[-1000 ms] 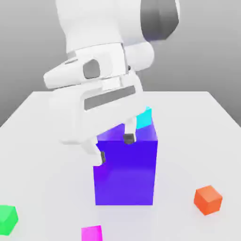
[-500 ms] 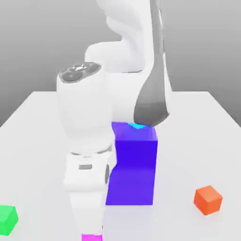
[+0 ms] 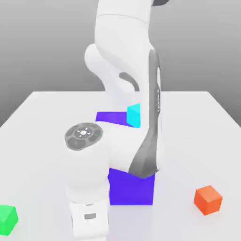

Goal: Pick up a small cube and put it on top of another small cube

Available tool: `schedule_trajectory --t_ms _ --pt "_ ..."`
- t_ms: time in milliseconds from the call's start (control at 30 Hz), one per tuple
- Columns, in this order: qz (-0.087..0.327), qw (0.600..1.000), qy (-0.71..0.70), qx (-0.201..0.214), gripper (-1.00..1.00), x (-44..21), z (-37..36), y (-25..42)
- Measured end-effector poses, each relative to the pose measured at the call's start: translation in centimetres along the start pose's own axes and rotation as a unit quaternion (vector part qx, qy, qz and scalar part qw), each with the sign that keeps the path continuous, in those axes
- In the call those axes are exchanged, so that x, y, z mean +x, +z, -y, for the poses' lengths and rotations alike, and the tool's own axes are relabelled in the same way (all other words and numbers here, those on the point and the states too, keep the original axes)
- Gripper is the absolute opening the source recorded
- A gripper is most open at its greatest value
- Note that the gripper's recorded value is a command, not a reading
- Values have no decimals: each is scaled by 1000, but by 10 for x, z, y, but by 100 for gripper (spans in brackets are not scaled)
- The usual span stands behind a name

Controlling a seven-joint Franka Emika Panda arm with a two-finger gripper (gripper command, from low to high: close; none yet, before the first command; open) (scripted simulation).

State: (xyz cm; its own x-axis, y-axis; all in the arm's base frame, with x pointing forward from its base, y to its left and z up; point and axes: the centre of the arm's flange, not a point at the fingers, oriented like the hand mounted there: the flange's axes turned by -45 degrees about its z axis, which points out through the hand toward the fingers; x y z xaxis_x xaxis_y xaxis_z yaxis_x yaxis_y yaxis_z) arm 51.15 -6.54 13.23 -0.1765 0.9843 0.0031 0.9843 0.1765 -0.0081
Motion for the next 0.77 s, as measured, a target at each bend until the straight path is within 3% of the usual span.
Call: schedule_trajectory --t_ms 133,267,500,633,667,767 --pt "1 1000 4 -3 -100 -1 0 -50" --pt "1 991 133 -4 -100 -68 18 -74" --pt "-1 917 398 -3 -100 -200 87 -106" --pt "0 898 440 -4 -100 -221 100 -67" --pt "-1 897 442 -4 100 -222 101 -55" --pt "-1 897 442 -4 100 -222 101 -55"
